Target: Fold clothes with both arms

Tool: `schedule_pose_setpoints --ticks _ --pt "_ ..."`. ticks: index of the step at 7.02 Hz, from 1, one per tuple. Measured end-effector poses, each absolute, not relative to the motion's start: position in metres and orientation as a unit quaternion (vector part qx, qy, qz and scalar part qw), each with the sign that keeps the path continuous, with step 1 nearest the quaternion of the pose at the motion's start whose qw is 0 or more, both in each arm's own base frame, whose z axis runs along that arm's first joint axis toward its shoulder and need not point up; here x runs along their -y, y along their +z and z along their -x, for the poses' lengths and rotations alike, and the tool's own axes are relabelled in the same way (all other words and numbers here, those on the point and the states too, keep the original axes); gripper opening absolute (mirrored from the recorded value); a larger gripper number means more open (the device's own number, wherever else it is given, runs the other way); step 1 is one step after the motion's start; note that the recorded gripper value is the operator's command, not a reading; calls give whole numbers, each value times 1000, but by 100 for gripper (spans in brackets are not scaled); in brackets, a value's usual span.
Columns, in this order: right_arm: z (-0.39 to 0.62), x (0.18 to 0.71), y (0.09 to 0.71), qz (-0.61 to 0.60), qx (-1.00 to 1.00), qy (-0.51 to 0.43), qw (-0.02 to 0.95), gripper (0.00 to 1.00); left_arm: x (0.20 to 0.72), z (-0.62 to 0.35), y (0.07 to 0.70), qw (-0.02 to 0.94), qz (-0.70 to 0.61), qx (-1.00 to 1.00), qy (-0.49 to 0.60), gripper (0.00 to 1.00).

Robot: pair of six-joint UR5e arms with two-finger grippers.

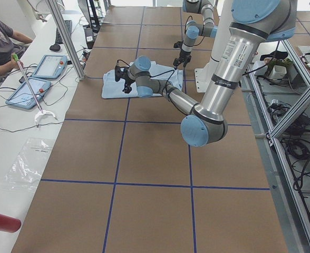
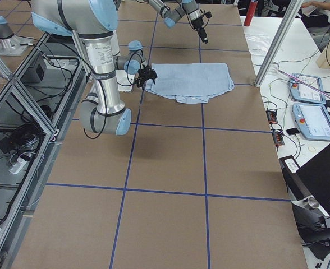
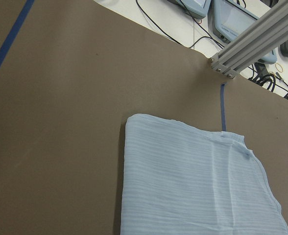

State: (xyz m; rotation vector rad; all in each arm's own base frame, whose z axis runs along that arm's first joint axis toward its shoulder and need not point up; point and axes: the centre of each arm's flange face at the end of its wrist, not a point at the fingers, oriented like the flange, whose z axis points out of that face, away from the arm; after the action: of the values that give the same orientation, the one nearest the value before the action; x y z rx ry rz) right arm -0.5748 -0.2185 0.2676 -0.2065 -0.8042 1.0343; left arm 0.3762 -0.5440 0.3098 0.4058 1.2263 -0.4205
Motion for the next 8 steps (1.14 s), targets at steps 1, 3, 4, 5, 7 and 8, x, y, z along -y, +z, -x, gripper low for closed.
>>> schedule_pose_setpoints --ticks 1,3,4,5,7,8 --pt "575 221 268 101 375 491 780 92 544 -376 310 778 -191 -566 -196 100" --pt "578 223 269 112 385 503 766 92 544 -377 310 777 -193 -565 -198 100" --pt "580 224 271 114 386 505 764 92 544 -376 310 777 -193 -565 -198 100" --pt "582 223 273 115 384 505 764 92 545 -377 310 777 -194 -564 -199 100" --pt "586 222 276 115 381 504 767 60 545 -376 313 778 -198 -561 -203 100" --pt "587 221 277 115 379 504 768 16 545 -376 314 778 -199 -560 -204 100"
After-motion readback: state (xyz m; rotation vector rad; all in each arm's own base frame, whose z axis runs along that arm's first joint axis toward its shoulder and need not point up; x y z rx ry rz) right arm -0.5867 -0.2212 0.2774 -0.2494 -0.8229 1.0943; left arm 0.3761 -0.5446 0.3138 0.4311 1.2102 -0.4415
